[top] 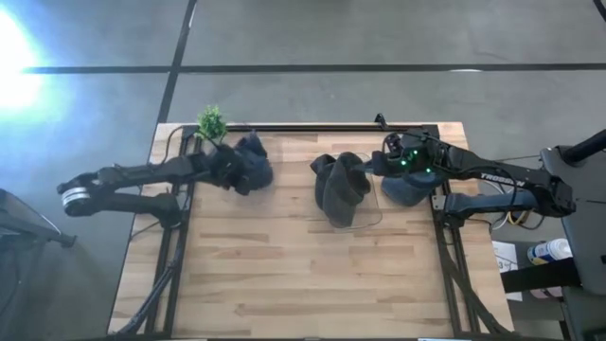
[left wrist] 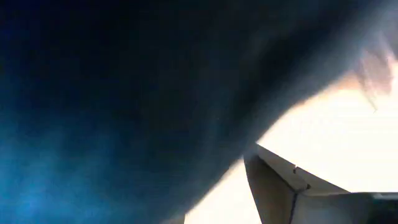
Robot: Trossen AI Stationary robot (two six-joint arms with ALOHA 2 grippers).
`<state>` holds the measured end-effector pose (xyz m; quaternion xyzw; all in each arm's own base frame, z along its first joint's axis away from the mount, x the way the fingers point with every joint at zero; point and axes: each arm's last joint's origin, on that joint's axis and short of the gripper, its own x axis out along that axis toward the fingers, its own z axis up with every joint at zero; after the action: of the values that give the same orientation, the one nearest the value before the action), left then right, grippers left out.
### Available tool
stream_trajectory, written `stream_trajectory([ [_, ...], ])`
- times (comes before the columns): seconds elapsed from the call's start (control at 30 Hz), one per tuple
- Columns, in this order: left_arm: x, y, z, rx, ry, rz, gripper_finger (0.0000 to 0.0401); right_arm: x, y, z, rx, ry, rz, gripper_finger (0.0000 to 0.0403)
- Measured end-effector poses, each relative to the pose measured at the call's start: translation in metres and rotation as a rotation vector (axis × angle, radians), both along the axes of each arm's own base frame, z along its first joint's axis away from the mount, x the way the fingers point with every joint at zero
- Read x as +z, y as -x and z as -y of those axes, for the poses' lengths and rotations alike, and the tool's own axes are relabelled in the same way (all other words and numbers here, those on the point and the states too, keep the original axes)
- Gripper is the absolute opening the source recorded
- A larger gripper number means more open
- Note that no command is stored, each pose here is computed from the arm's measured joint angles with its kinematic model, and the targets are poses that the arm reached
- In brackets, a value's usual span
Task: Pick & Place hat
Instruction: Put the bottom blue cap into the left transparent bin, then adjust the left transparent bin
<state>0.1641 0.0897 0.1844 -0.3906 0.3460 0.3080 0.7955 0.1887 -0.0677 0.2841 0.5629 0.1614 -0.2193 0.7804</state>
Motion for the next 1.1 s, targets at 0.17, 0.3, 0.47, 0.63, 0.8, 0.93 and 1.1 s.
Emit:
stream_trajectory([
  [0.17,-0.011,0.005,0.003,0.029,0.036,-0.012,0.0147,0.0,0.002,-0.001,-0.003,-0.008,-0.005,0.0256],
  [0.3,0.002,0.002,0.001,0.052,0.002,0.005,0.0147,0.001,0.002,-0.001,-0.006,-0.013,-0.002,0.0256],
  [0.47,0.028,-0.003,-0.004,0.062,-0.096,-0.004,0.0147,0.0,0.002,-0.001,-0.007,-0.014,-0.004,0.0256],
  [0.63,0.031,0.0,-0.004,0.042,-0.129,-0.091,0.0147,0.0,0.002,-0.001,-0.006,-0.014,-0.004,0.0256],
  [0.8,0.031,0.008,0.001,0.03,-0.061,-0.213,0.0151,0.0,0.002,-0.001,-0.004,-0.01,-0.005,0.0256],
  [0.93,0.048,0.009,0.0,0.025,-0.123,-0.222,0.0166,0.0,0.002,-0.001,0.0,-0.004,-0.006,0.0256],
  [1.1,0.067,0.017,0.001,0.034,-0.192,-0.357,0.0174,0.0,0.002,-0.001,0.001,-0.004,-0.011,0.0256],
])
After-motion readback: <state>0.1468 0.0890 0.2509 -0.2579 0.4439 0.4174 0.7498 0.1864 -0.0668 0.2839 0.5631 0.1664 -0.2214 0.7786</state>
